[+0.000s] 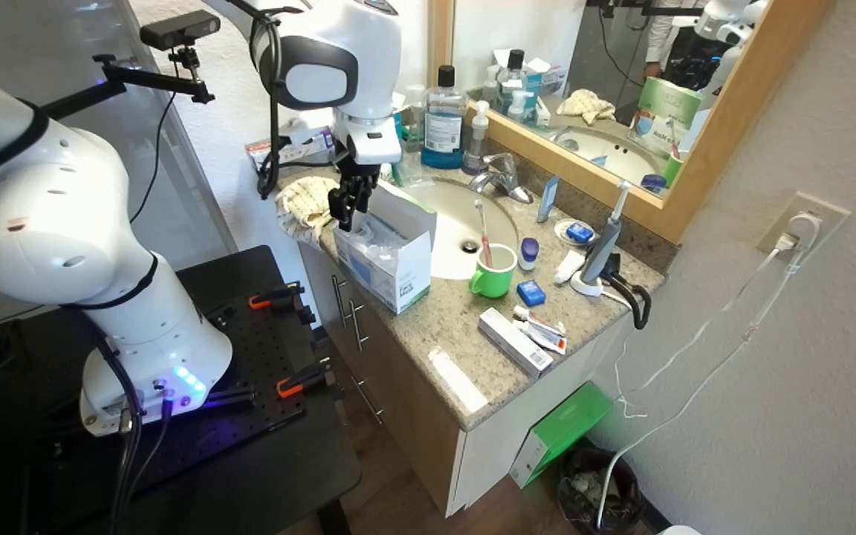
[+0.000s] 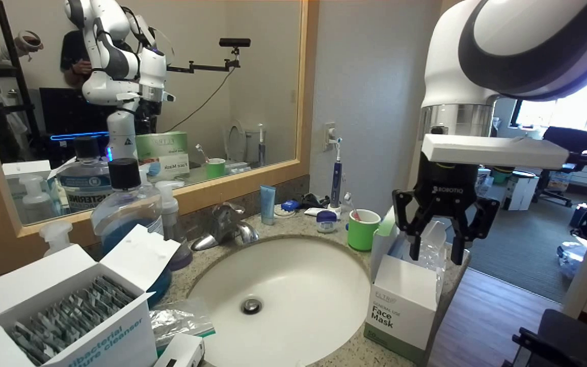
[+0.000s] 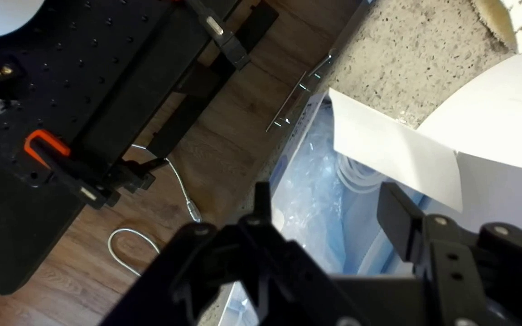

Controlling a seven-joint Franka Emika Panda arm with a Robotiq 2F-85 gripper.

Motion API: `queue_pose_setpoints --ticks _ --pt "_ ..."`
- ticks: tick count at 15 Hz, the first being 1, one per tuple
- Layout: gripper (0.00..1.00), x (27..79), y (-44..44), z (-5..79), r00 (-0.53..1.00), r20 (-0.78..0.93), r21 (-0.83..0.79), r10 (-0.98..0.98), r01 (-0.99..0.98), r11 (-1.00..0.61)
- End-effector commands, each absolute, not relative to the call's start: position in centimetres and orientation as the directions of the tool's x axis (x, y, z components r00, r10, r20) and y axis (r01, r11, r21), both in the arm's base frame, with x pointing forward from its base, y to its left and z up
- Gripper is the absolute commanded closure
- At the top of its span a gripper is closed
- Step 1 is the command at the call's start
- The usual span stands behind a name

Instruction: Take the plastic from the white box and place it in the sink

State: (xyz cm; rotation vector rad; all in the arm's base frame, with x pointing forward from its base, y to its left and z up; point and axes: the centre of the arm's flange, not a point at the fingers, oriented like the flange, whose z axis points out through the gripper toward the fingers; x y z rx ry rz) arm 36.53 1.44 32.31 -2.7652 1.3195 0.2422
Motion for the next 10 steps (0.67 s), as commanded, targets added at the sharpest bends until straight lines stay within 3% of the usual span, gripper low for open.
queue_pose_setpoints --ticks 1,2,3,4,5,6,7,10 --pt "0.33 37.0 0.9 31.6 0.628 -0.176 -0.013 -0.758 -0.772 -0.636" --pt "0.28 37.1 0.5 31.5 0.623 -0.179 -0.012 -0.762 -0.775 -0.631" --pt "0.29 37.2 0.2 31.5 0.623 -0.182 -0.013 -0.761 -0.775 -0.631" --pt "0.45 37.5 -0.2 31.4 0.625 -0.188 -0.017 -0.757 -0.773 -0.634" --pt "0.44 37.8 -0.5 31.3 0.63 -0.193 -0.021 -0.752 -0.769 -0.639" --pt "0.51 38.2 -0.8 31.2 0.64 -0.193 -0.029 -0.744 -0.761 -0.648" --pt "0.65 38.5 -1.0 31.0 0.648 -0.193 -0.037 -0.737 -0.755 -0.654" --pt "0.59 39.1 -1.5 30.8 0.672 -0.193 -0.064 -0.715 -0.736 -0.674"
